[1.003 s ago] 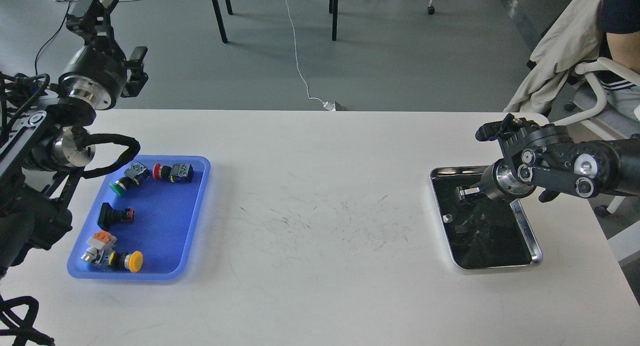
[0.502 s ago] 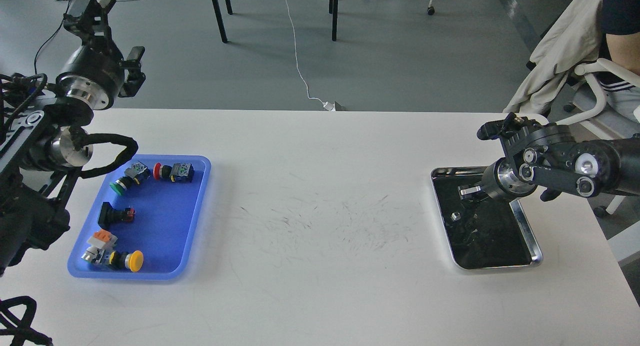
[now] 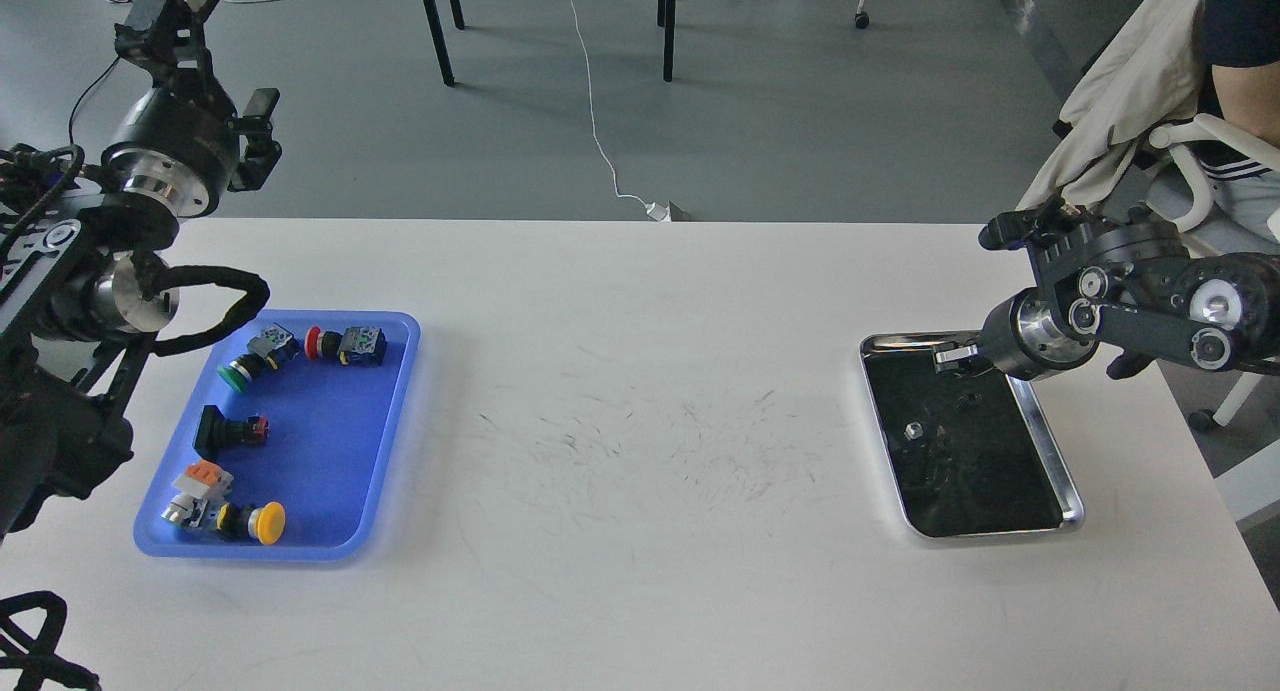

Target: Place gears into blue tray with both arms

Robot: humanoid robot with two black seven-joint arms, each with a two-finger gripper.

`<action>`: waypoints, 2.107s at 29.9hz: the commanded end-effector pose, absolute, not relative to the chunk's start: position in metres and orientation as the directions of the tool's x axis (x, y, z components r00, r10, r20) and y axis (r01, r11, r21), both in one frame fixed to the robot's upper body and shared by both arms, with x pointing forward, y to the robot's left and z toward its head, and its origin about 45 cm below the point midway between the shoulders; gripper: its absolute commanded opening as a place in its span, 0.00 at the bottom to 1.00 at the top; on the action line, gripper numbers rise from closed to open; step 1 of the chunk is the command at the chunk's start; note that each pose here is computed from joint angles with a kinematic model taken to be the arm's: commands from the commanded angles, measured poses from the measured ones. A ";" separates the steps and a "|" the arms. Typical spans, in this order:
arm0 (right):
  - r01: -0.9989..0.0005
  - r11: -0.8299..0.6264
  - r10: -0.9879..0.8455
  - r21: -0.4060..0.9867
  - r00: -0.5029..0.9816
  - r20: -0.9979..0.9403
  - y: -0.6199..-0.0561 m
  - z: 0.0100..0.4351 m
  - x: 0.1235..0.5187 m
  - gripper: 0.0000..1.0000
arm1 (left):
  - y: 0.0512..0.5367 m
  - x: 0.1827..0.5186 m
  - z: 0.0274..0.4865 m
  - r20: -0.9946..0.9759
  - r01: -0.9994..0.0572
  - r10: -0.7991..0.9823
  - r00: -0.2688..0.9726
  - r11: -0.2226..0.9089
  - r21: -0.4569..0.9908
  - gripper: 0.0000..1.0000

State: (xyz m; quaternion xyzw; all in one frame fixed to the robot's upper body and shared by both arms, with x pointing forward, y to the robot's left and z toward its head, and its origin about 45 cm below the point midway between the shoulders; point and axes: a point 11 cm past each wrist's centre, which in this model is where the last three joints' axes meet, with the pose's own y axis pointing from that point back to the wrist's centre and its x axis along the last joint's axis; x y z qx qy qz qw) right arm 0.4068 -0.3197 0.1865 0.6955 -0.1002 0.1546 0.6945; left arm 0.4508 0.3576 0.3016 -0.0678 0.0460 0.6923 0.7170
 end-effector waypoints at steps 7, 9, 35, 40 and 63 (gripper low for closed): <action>-0.368 -0.016 0.008 0.930 0.930 0.368 -0.340 0.198 0.403 0.97 | 0.357 0.451 0.301 -0.160 -0.999 0.986 0.037 0.033 -0.031 0.98; -0.366 -0.018 0.003 0.930 0.930 0.367 -0.343 0.200 0.401 0.97 | 0.357 0.451 0.300 -0.159 -0.999 0.987 0.040 0.035 -0.030 0.98; -0.378 -0.015 0.004 0.926 0.926 0.378 -0.352 0.212 0.397 0.97 | 0.357 0.451 0.302 -0.162 -0.998 0.986 0.035 0.025 -0.059 0.98; -0.359 0.000 0.012 0.933 0.933 0.359 -0.348 0.194 0.398 0.96 | 0.359 0.451 0.302 -0.161 -0.998 0.987 0.021 0.011 -0.059 0.98; -0.303 0.024 0.012 0.953 0.953 0.302 -0.343 0.151 0.389 0.92 | 0.362 0.449 0.298 -0.157 -0.999 0.987 0.012 0.004 -0.050 0.98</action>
